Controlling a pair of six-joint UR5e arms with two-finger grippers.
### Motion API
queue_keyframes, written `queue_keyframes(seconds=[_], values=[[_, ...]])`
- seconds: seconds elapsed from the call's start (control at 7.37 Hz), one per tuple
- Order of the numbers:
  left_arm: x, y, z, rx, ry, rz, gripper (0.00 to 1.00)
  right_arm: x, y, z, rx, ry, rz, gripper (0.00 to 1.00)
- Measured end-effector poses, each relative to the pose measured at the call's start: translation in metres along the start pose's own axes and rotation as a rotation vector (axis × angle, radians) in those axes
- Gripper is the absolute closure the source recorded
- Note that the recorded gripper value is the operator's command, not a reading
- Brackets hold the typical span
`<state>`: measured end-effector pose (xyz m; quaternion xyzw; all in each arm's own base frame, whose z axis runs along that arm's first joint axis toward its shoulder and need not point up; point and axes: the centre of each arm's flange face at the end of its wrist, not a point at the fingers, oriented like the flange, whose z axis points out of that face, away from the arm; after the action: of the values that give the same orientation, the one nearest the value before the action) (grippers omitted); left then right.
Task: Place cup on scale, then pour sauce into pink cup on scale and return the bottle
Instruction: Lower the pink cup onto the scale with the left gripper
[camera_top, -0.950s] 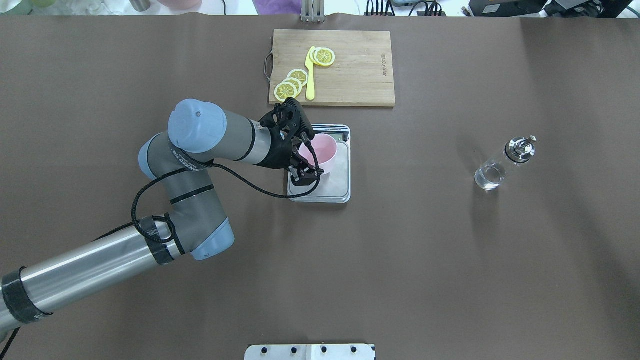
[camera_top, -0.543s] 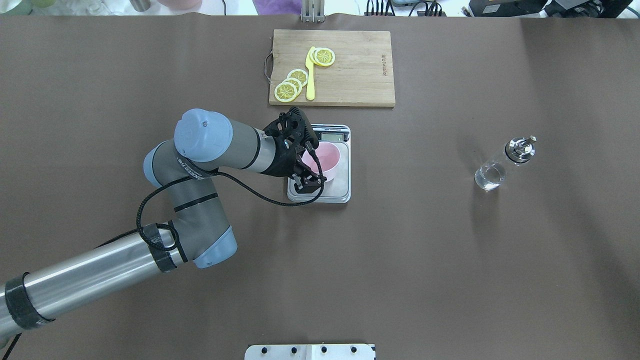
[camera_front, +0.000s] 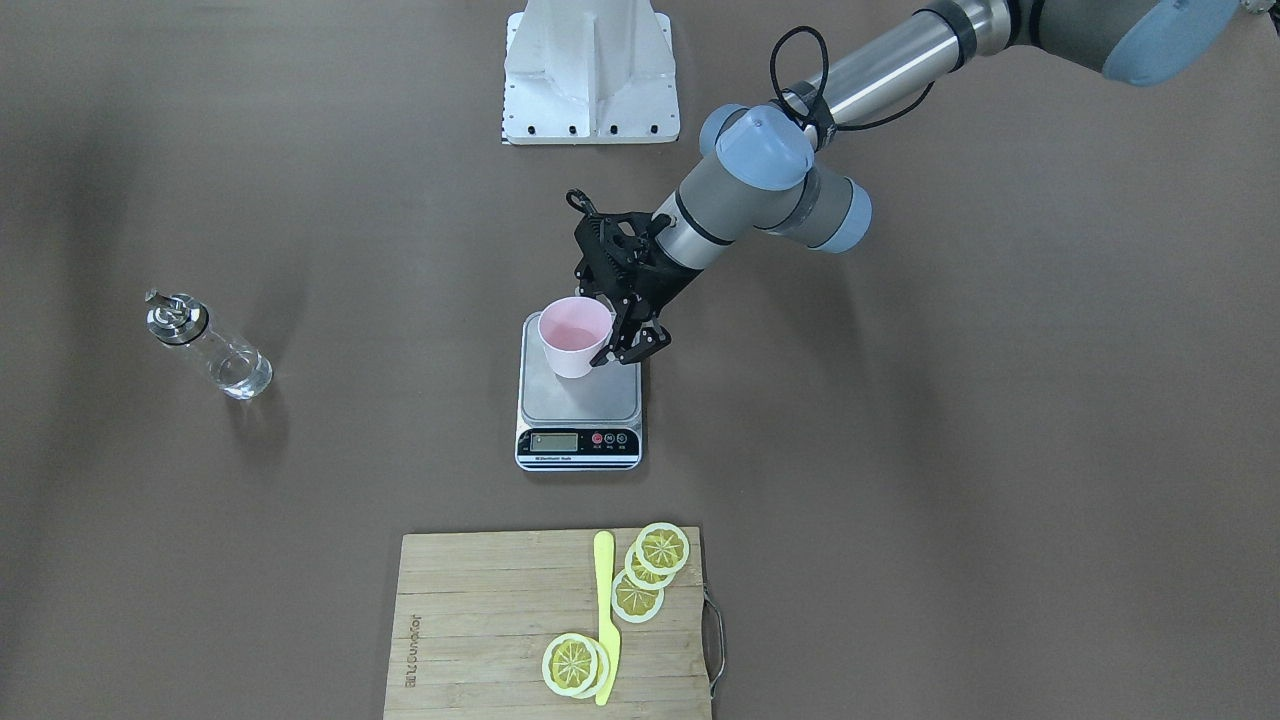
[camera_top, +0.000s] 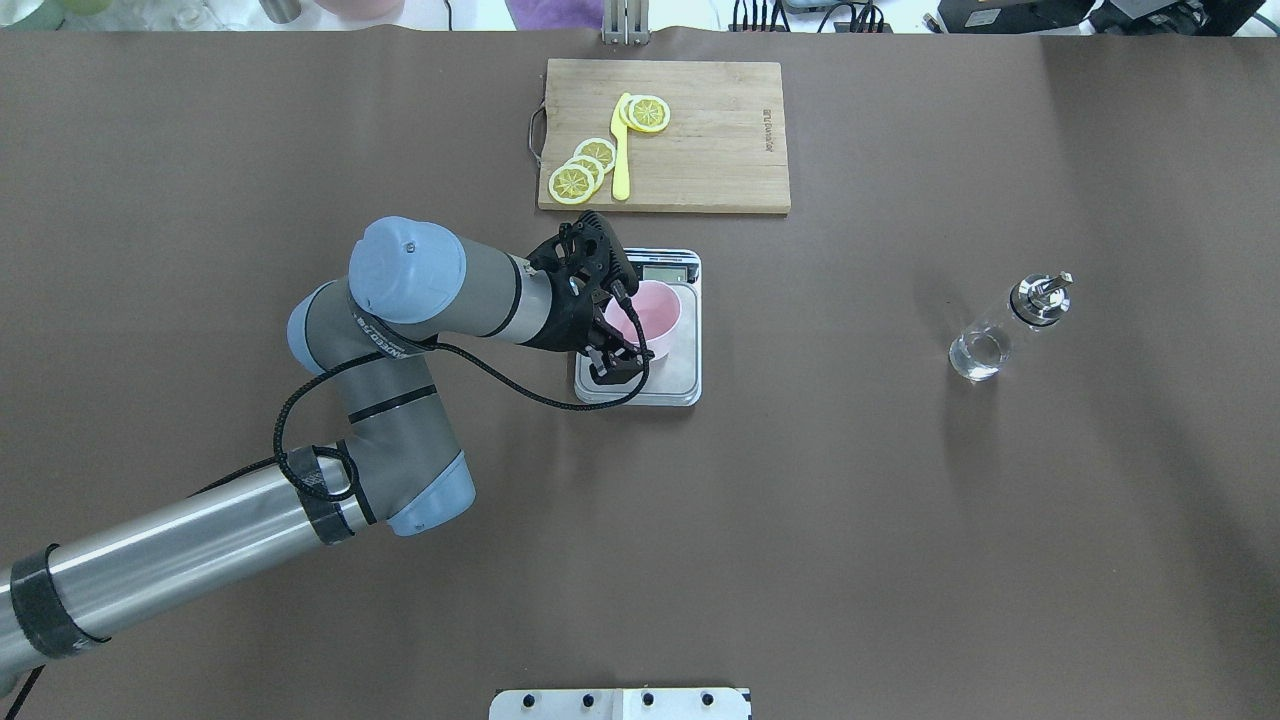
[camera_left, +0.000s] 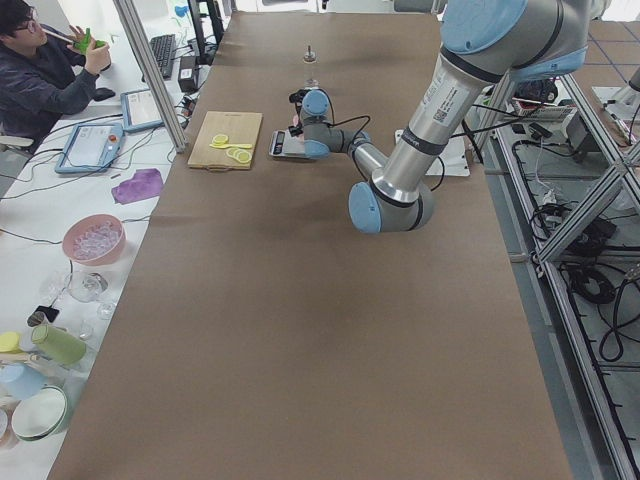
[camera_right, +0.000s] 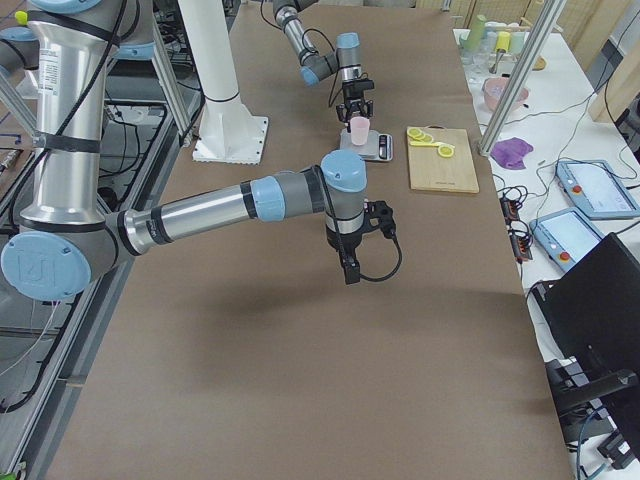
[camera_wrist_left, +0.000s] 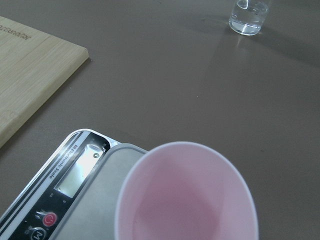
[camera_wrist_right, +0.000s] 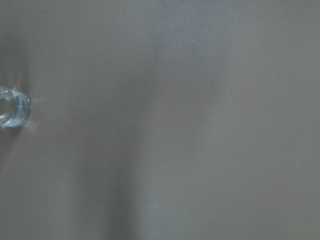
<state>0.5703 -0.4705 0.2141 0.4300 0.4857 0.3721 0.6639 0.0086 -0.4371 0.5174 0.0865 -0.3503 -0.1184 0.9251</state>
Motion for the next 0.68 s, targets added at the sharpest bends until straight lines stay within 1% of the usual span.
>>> queue_keyframes(seconds=[0.14,0.27,0.41,0.68], values=[[-0.0009,0.0006,-0.0004,0.001,-0.005,0.0,0.52,-0.0002,-0.0002,-0.0003,0.001,0.0,-0.001,0.0],[-0.0015,0.0014,-0.0007,0.001,-0.008,0.0,0.46,-0.0004,-0.0003,-0.0005,0.001,0.0,-0.001,0.0],[-0.0019,0.0022,-0.0008,0.001,-0.009,0.0,0.37,-0.0005,-0.0003,-0.0006,0.001,0.0,0.0,0.0],[-0.002,0.0024,-0.001,0.001,-0.009,0.001,0.15,-0.0005,-0.0004,-0.0006,0.002,0.0,-0.001,0.0]])
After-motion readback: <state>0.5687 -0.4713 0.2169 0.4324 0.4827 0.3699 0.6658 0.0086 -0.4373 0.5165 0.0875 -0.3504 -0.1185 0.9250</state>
